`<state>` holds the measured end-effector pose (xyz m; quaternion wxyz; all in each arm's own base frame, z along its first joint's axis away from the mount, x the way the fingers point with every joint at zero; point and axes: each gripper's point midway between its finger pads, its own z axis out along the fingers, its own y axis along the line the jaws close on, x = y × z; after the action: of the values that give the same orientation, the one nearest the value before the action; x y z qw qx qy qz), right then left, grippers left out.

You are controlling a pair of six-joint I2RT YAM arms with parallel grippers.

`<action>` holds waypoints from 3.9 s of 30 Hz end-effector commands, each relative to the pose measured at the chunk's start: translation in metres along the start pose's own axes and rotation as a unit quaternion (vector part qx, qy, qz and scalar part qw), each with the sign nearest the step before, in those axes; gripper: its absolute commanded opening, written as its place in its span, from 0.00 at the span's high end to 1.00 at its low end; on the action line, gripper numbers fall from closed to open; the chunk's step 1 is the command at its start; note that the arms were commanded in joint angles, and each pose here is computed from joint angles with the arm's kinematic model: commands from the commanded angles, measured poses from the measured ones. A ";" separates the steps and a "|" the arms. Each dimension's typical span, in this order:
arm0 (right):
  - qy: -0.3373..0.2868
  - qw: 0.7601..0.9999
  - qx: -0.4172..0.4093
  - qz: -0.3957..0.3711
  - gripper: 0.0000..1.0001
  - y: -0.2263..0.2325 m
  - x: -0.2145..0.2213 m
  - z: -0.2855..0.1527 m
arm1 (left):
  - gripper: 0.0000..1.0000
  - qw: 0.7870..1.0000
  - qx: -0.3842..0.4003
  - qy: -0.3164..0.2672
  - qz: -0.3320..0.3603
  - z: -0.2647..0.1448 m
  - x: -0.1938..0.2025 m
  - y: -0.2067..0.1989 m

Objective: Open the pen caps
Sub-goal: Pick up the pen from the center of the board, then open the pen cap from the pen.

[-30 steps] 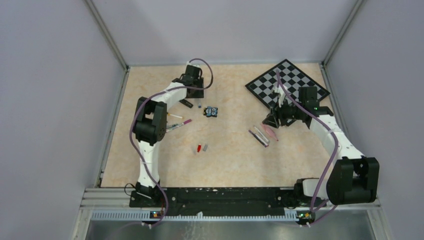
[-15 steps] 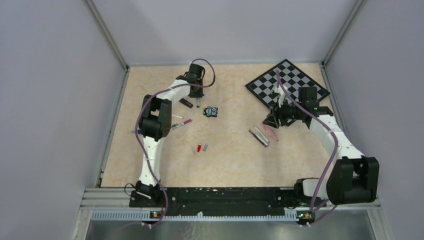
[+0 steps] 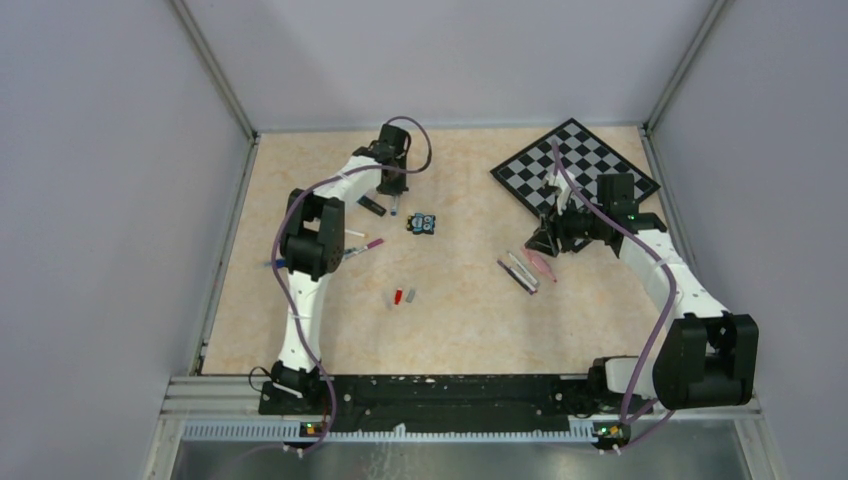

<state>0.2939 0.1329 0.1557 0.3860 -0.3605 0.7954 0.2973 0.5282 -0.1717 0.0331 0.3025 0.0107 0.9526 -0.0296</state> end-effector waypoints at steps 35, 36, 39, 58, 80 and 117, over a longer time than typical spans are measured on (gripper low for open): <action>-0.181 0.925 -0.323 -0.081 0.39 0.147 -0.028 -0.037 | 1.00 0.722 0.584 -0.371 -0.022 -0.399 0.119 -0.134; -0.173 0.928 -0.323 -0.071 0.39 0.148 -0.026 -0.032 | 1.00 0.718 0.584 -0.377 -0.029 -0.400 0.119 -0.136; -0.155 0.937 -0.312 0.003 0.39 0.148 -0.023 -0.018 | 1.00 0.708 0.585 -0.393 -0.046 -0.398 0.120 -0.147; -0.149 0.942 -0.286 0.088 0.41 0.155 -0.035 0.009 | 1.00 0.699 0.576 -0.410 -0.104 -0.390 0.114 -0.209; -0.129 0.942 -0.307 0.039 1.00 0.165 -0.033 0.010 | 0.53 0.707 0.549 -0.437 -0.090 -0.391 0.115 -0.209; -0.074 0.931 -0.357 0.029 1.00 0.169 -0.006 0.017 | 0.33 0.762 0.598 -0.248 -0.027 -0.374 0.100 -0.216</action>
<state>0.1647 0.2377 0.1691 0.2625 -0.4015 0.6432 0.5969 0.2231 -0.3591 0.2509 0.4340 0.1481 0.6804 -0.5717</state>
